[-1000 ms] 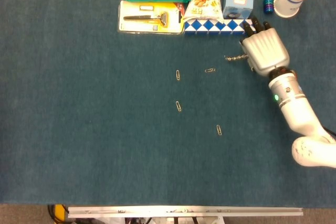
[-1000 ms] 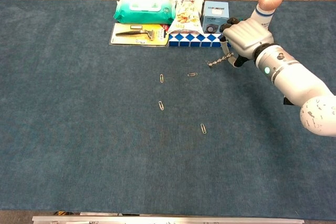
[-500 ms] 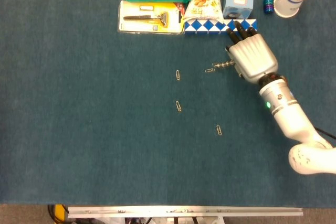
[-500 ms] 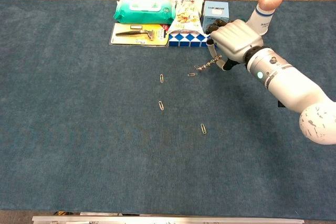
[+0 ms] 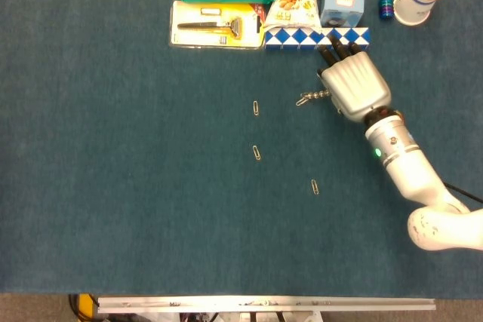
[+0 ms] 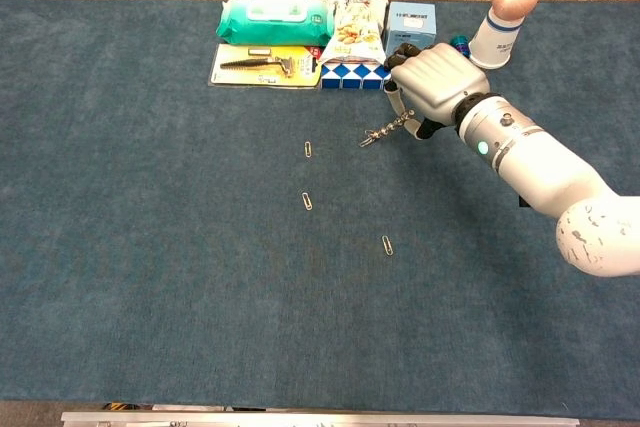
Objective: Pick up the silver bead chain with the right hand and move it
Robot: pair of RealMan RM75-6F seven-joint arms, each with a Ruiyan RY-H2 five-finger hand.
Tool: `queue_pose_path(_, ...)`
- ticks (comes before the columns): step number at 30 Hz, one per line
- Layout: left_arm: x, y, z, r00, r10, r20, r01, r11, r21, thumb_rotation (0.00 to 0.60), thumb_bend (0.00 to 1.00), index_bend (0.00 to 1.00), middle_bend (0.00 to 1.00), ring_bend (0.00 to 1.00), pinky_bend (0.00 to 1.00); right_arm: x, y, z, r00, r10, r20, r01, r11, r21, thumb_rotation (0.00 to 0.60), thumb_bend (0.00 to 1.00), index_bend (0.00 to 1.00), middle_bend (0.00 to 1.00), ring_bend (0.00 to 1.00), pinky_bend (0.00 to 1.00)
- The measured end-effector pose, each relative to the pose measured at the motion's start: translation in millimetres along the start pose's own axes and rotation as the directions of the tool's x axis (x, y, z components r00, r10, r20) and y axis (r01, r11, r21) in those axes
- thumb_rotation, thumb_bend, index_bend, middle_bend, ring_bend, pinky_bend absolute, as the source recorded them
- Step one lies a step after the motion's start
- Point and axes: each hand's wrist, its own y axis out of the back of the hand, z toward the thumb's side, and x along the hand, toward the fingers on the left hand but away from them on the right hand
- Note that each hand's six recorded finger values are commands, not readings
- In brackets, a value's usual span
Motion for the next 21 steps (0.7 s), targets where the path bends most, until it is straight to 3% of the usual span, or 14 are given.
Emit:
queue_pose_path(12, 0, 1, -1, 1.000, 0.004, -0.004, -0.004, 1.000, -0.001, 0.600, 0.03, 0.32, 0.22, 0.23, 0.44, 4, 4, -4, 1.000, -0.012, 0.005, 0.012, 1.000, 0.008, 0.600, 0.35, 0.60, 0.18, 0.07, 0.24)
queue_pose_path(21, 0, -1, 0, 1.000, -0.001, -0.003, 0.001, 1.000, 0.009, 0.600, 0.02, 0.32, 0.22, 0.23, 0.44, 25, 11, -23, 0.999, -0.038, 0.025, 0.038, 0.999, 0.021, 0.600, 0.35, 0.60, 0.18, 0.07, 0.24)
